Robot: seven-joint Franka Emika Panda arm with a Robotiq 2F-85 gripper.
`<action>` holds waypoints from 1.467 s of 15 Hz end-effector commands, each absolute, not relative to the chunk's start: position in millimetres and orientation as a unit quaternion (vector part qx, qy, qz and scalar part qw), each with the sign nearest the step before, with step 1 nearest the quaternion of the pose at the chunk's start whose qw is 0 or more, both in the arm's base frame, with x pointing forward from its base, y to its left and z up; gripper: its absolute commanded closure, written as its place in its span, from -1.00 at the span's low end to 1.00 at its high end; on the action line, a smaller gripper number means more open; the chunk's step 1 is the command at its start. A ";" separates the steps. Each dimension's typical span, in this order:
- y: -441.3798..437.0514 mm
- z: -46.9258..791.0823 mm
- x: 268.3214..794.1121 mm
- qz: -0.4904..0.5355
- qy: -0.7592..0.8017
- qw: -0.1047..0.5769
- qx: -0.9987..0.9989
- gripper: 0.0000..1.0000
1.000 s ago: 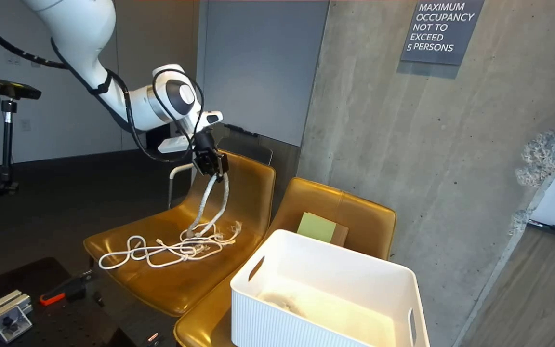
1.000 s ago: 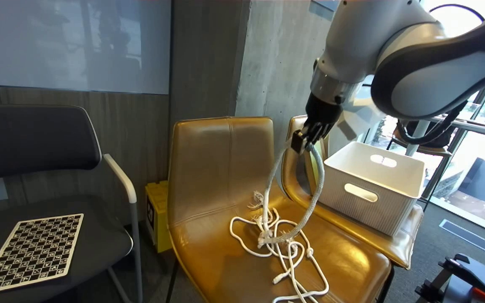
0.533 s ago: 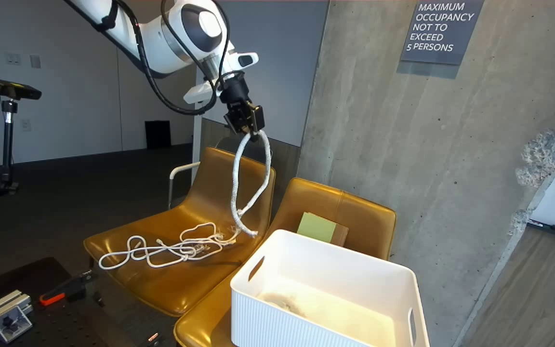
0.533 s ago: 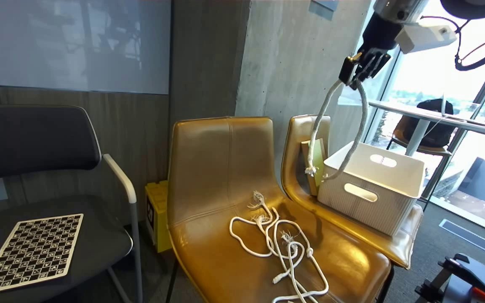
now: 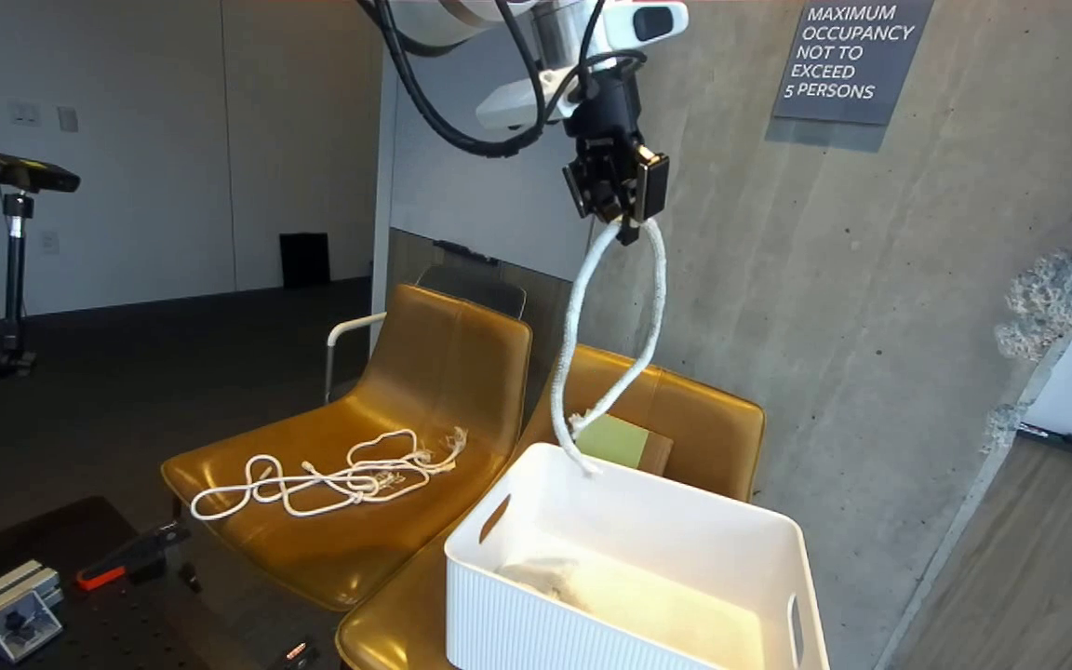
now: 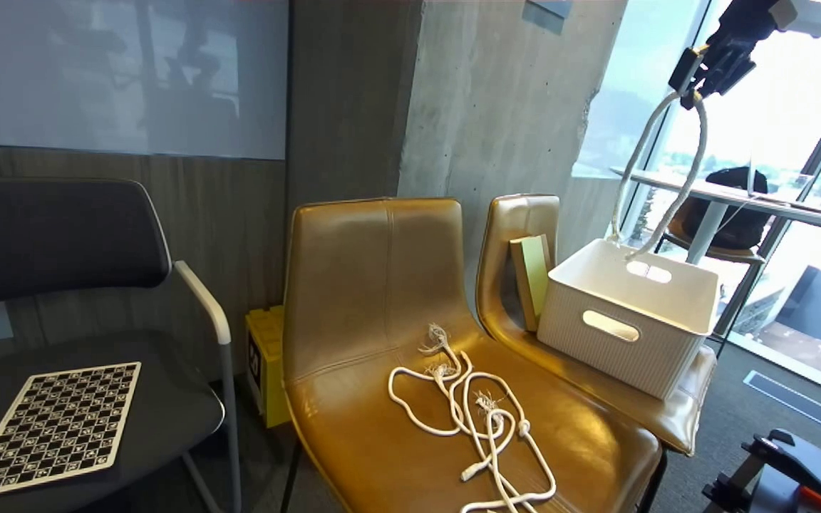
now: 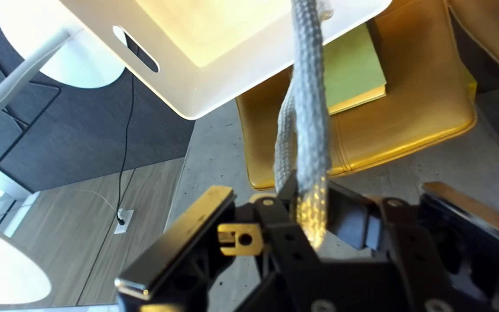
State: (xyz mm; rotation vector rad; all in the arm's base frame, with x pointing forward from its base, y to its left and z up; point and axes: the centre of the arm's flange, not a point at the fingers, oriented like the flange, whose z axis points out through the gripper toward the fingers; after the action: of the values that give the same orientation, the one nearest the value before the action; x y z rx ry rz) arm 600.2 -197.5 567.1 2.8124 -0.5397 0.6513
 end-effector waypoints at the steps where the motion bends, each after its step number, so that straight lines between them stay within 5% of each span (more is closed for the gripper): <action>1: -237.3 532.5 626.4 0.191 -0.195 0.069 0.960 0.96; 9: -289.6 416.0 647.6 0.114 -0.236 0.049 0.964 0.96; 10: -295.2 406.1 647.5 0.109 -0.242 0.055 0.963 0.34; 11: -298.1 395.9 644.8 0.105 -0.245 0.056 0.962 0.32; 20: -158.5 287.2 612.8 0.080 -0.123 0.024 0.989 -0.97; 22: -104.1 260.4 605.8 0.074 -0.075 0.016 0.994 -1.00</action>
State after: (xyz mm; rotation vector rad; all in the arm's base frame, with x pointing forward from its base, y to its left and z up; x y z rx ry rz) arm 631.8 -168.7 283.3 3.0539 -0.4181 0.2230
